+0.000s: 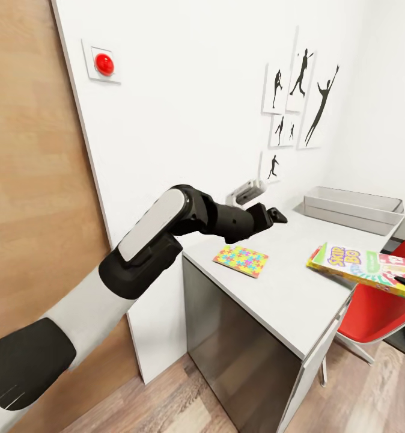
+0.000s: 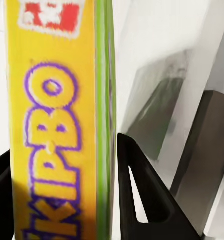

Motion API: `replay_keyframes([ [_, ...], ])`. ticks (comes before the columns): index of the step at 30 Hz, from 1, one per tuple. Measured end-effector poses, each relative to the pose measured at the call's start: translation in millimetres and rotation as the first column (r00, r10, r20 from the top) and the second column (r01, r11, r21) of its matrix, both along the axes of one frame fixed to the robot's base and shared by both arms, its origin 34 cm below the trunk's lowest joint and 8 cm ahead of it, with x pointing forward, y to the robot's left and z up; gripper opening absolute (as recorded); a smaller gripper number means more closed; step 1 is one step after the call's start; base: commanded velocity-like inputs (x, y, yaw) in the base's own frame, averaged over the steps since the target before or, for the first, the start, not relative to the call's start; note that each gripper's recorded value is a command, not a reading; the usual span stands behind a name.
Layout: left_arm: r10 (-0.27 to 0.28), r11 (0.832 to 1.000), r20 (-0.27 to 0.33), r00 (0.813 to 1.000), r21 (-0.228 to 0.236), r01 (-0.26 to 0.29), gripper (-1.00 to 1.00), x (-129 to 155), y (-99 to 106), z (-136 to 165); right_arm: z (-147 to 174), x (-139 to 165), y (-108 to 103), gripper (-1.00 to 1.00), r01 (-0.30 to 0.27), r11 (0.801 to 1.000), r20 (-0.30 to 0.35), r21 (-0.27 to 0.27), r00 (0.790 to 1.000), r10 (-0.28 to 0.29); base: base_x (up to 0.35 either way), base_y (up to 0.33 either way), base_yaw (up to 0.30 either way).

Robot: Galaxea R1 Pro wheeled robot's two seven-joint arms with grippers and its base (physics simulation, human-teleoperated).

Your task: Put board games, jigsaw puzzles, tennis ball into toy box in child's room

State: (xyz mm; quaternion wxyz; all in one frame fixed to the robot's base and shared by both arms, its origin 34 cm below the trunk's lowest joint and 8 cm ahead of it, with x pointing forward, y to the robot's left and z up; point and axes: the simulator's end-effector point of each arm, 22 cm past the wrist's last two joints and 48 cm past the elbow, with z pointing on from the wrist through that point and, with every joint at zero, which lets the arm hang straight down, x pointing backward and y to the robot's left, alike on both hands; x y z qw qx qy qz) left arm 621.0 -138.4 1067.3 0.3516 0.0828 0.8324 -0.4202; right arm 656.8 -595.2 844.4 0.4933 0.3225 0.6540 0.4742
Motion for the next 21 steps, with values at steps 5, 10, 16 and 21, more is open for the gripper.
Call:
replay_keyframes([
  [5,0.022,1.0,0.022,1.0,0.01,-0.023,1.0,-1.8,2.0,-16.8,5.9,0.5,-2.2,-1.0,0.002,1.0,0.01,-0.019,1.0,-0.002,0.0,0.0,0.0],
  [10,0.015,1.0,0.04,0.999,0.003,-0.016,1.0,-9.0,-0.9,-16.8,10.6,0.7,-2.2,-1.0,0.0,1.0,0.023,-0.024,1.0,0.0,0.0,0.0,0.0],
  [16,-0.001,1.0,0.062,0.998,-0.011,0.002,1.0,-18.4,-4.0,-10.0,27.9,-0.6,1.7,-1.0,-0.022,0.999,0.087,-0.027,0.996,0.024,0.0,0.0,0.0],
  [21,-0.009,1.0,0.071,0.997,-0.015,0.01,1.0,-22.9,-5.2,-8.2,40.3,-3.3,3.7,-1.0,-0.034,0.999,0.14,-0.043,0.989,0.04,0.0,0.0,0.0],
])
